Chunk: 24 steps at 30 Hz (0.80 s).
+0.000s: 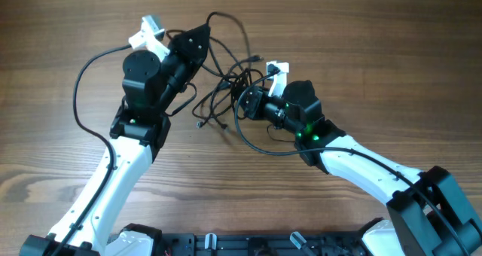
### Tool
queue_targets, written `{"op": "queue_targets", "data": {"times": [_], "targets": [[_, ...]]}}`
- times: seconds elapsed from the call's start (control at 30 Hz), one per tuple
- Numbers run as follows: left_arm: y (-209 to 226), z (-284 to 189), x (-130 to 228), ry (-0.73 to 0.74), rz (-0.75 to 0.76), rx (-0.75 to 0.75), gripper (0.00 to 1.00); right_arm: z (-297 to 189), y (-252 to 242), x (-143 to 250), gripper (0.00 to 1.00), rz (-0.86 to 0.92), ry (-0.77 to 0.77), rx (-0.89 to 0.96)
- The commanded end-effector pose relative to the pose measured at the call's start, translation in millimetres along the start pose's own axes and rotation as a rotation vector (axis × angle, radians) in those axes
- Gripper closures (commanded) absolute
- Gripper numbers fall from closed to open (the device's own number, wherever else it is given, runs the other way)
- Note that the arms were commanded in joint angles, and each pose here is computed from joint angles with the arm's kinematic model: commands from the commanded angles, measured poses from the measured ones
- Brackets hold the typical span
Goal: Untangle cables
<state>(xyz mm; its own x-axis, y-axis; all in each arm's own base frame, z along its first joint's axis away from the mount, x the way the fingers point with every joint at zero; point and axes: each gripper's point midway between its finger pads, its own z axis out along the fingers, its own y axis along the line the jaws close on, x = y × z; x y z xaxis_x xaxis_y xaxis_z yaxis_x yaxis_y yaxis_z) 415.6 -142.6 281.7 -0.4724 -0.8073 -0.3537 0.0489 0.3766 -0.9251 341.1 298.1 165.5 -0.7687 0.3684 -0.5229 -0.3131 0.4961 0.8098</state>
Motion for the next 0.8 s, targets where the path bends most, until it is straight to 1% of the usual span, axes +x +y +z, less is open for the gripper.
{"op": "queue_targets", "data": {"times": [0.0, 0.03, 0.1, 0.2, 0.3, 0.37, 0.43, 0.5, 0.6, 0.73, 0.77], "targets": [[30.2, -3.0, -16.7, -0.083, 0.061, -0.142, 0.59, 1.7, 16.6, 5.7, 0.96, -0.023, 0.034, -0.088], [43.3, -5.2, -16.6, -0.09, 0.054, -0.2, 0.49, 1.3, 21.2, 6.0, 0.96, -0.028, 0.039, -0.11], [57.1, -8.3, -15.1, -0.092, 0.047, -0.26, 0.47, 1.2, 21.6, 6.2, 0.96, -0.011, 0.041, -0.112], [70.4, -11.6, -8.7, -0.066, 0.038, -0.316, 0.4, 1.2, 21.5, 6.5, 0.96, -0.004, 0.043, -0.112], [93.0, -19.2, -4.2, -0.046, 0.088, -0.419, 0.36, 0.9, 23.2, 8.6, 0.96, -0.004, 0.056, -0.121], [105.7, -24.9, -1.8, -0.04, 0.085, -0.478, 0.34, 0.9, 21.6, 11.3, 0.96, 0.001, 0.068, -0.116], [112.3, -28.1, 4.5, -0.015, 0.08, -0.507, 0.25, 0.9, 19.4, 14.3, 0.96, 0.007, 0.081, -0.109], [118.9, -31.5, 12.2, 0.015, 0.075, -0.538, 0.2, 0.2, 21.4, 19.1, 0.96, 0.008, 0.108, -0.122], [124.7, -35.0, 18.9, 0.041, 0.07, -0.566, 0.2, -0.4, 18.1, 27.1, 0.95, 0.022, 0.147, -0.114], [123.8, -34.5, 20.9, 0.052, 0.067, -0.559, 0.23, -0.4, 15.7, 29.0, 0.89, 0.028, 0.155, -0.103], [123.3, -34.1, 20.6, 0.051, 0.067, -0.556, 0.23, -0.4, 15.7, 29.0, 0.79, 0.028, 0.155, -0.103]]}}
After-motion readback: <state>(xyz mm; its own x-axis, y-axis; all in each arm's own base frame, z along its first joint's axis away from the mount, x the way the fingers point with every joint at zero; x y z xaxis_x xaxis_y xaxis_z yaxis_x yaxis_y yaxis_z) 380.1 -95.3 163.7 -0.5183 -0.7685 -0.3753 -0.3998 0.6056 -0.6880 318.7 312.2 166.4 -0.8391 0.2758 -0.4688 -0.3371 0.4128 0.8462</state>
